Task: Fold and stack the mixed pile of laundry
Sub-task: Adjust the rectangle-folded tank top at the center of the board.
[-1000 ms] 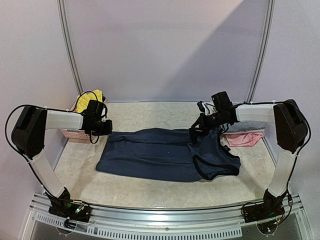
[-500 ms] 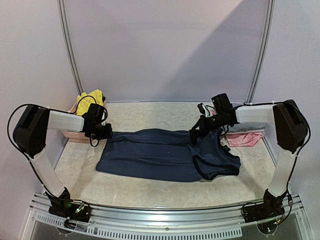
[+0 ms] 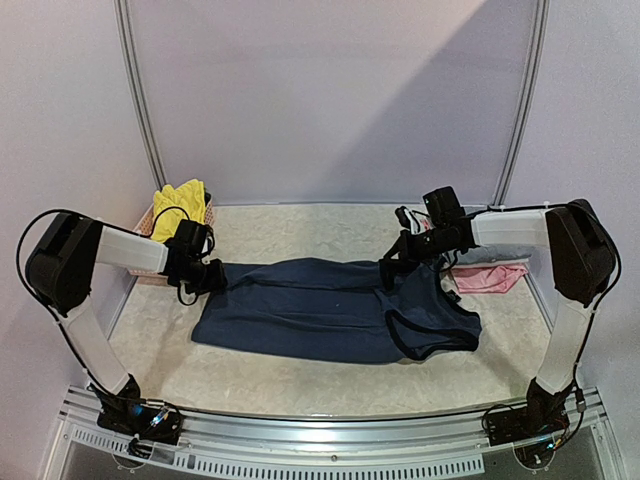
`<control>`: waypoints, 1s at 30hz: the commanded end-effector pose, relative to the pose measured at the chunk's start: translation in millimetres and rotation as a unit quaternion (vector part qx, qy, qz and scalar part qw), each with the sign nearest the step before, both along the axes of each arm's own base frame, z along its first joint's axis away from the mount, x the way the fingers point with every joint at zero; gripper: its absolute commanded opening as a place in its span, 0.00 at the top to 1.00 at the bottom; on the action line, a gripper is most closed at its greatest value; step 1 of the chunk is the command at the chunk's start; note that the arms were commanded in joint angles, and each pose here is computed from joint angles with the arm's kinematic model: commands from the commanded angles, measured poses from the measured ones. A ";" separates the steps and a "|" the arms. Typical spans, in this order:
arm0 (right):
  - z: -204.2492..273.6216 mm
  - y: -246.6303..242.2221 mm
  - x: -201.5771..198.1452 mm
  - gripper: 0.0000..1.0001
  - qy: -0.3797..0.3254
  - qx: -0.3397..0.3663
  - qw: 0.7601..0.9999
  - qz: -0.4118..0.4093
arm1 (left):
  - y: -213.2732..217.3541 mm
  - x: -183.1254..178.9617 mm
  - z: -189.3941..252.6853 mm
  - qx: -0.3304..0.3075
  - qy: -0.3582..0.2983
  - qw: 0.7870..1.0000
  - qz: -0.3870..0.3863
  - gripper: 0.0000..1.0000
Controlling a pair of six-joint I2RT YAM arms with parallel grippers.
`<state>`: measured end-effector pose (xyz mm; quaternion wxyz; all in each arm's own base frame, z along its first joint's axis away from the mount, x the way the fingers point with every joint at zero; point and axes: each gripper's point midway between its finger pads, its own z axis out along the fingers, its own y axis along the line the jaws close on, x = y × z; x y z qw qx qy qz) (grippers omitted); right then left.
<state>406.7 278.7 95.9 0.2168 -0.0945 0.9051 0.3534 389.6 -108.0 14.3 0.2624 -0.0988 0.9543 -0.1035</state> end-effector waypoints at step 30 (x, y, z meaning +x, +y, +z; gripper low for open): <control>6.9 -8.7 -8.5 1.00 0.008 -0.039 0.999 0.006 | 40.8 9.9 49.5 0.074 -0.028 0.996 0.038 1.00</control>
